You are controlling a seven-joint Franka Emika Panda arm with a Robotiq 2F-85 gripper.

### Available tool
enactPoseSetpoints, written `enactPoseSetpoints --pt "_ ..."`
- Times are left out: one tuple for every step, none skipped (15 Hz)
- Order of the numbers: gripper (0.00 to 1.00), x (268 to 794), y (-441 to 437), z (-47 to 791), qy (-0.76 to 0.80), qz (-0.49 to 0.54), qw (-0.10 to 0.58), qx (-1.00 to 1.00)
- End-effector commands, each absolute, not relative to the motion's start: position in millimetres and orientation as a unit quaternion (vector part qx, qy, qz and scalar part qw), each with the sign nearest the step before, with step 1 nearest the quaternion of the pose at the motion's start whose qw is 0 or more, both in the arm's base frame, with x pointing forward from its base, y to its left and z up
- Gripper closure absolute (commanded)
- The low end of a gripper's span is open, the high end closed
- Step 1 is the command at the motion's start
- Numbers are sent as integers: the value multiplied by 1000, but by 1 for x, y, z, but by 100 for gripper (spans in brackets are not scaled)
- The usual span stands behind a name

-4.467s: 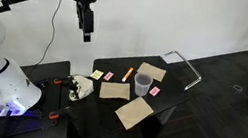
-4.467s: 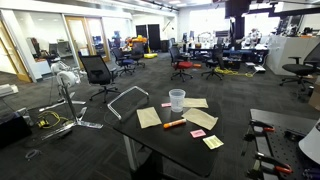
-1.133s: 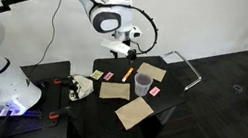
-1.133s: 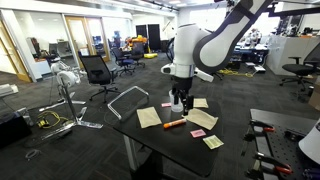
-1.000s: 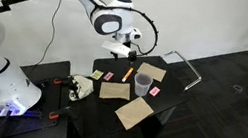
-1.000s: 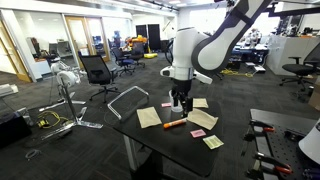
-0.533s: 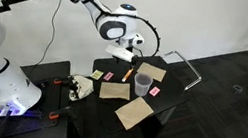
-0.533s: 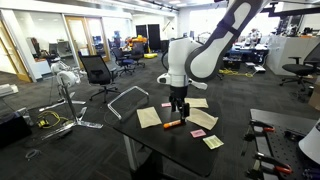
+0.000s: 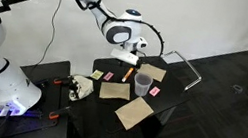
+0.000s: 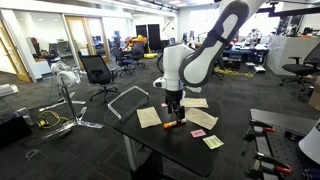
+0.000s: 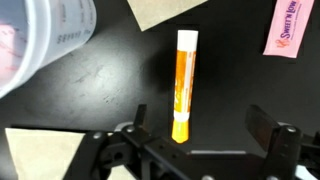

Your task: Put the marker in the cup

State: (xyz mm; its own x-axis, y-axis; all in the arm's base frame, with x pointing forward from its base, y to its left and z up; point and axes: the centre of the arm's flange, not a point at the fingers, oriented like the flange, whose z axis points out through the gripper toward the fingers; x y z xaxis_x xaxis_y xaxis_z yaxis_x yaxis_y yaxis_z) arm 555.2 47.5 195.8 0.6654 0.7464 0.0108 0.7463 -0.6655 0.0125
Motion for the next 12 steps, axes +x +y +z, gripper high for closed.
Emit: enactPoseSetpoints --pt "0 574 45 187 417 8 7 909" --pt "0 577 45 184 418 7 7 909" --pt "0 579 46 183 418 7 7 908" --pt "8 580 46 181 420 6 7 907" --pt "28 582 46 179 422 6 7 907" --pt "34 584 47 178 422 6 7 907" --pt "41 585 47 177 422 6 7 906" --pt "51 586 47 177 422 6 7 907" --pt "58 587 47 176 422 7 7 907" --pt "66 588 47 176 422 7 6 907" --pt "73 588 46 175 421 7 6 907" --pt "81 589 46 175 421 8 5 907"
